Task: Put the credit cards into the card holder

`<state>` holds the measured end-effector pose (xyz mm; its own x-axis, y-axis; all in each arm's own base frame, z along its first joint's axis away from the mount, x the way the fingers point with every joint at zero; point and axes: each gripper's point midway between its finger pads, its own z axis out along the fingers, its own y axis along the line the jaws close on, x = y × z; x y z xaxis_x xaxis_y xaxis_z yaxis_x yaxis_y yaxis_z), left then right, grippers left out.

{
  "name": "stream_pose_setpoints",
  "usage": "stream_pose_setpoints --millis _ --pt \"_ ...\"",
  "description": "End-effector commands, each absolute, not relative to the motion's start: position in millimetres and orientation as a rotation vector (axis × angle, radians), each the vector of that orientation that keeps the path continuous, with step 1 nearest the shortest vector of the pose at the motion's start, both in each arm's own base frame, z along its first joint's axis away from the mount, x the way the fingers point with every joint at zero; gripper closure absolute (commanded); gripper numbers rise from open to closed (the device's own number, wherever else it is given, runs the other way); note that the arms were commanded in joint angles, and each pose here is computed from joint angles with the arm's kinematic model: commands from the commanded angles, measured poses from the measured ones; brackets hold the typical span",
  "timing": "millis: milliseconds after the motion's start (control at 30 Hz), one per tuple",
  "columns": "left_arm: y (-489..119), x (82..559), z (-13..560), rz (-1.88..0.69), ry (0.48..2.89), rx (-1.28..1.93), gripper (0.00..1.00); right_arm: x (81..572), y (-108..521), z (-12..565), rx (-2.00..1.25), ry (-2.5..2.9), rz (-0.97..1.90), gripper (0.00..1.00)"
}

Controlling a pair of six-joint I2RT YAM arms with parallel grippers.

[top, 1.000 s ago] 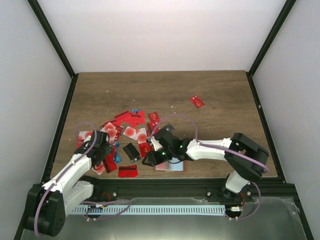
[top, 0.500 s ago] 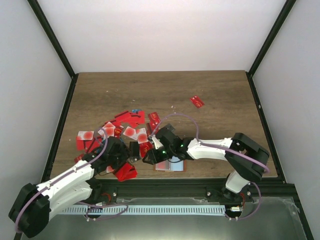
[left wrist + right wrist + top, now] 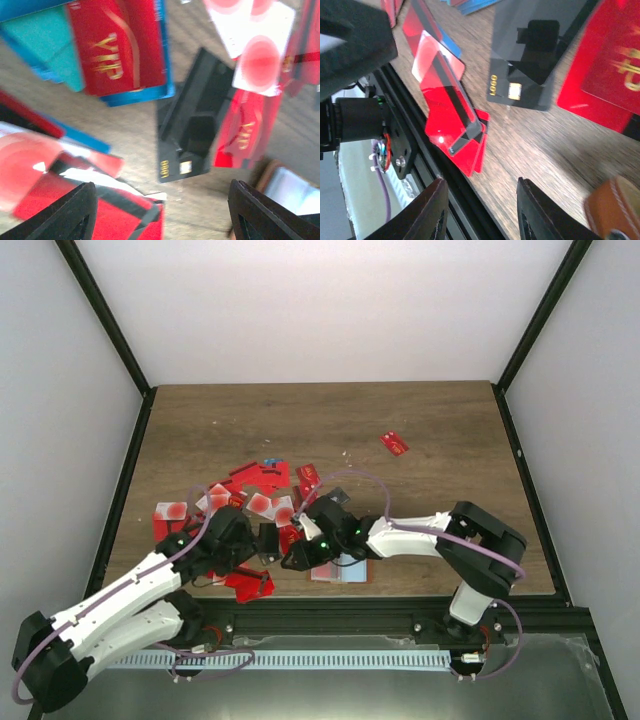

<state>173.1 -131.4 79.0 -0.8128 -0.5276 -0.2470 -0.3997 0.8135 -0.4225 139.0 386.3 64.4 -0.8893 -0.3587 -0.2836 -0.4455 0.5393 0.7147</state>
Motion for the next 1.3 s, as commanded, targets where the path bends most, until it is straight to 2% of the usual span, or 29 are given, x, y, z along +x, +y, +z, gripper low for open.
stream_pose_setpoints --millis 0,367,633,800,1133,1267 --pt "-94 139 64 -0.273 2.742 -0.715 0.26 132 415 85 -0.799 2.577 1.386 0.60" --pt "-90 100 32 -0.429 2.801 -0.862 0.26 144 471 83 -0.969 2.498 1.447 0.62" --pt "-95 103 18 -0.493 2.765 -0.913 0.28 149 479 53 -0.979 2.584 1.386 0.63" --pt "-98 105 6 -0.513 2.757 -0.930 0.31 137 475 37 -0.979 2.651 1.435 0.64" --pt "-102 112 -1 -0.577 2.713 -0.920 0.41 112 480 58 -1.024 2.630 1.734 0.67" --pt "-108 117 2 -0.646 2.678 -0.905 0.44 112 482 63 -1.017 2.629 1.756 0.67"
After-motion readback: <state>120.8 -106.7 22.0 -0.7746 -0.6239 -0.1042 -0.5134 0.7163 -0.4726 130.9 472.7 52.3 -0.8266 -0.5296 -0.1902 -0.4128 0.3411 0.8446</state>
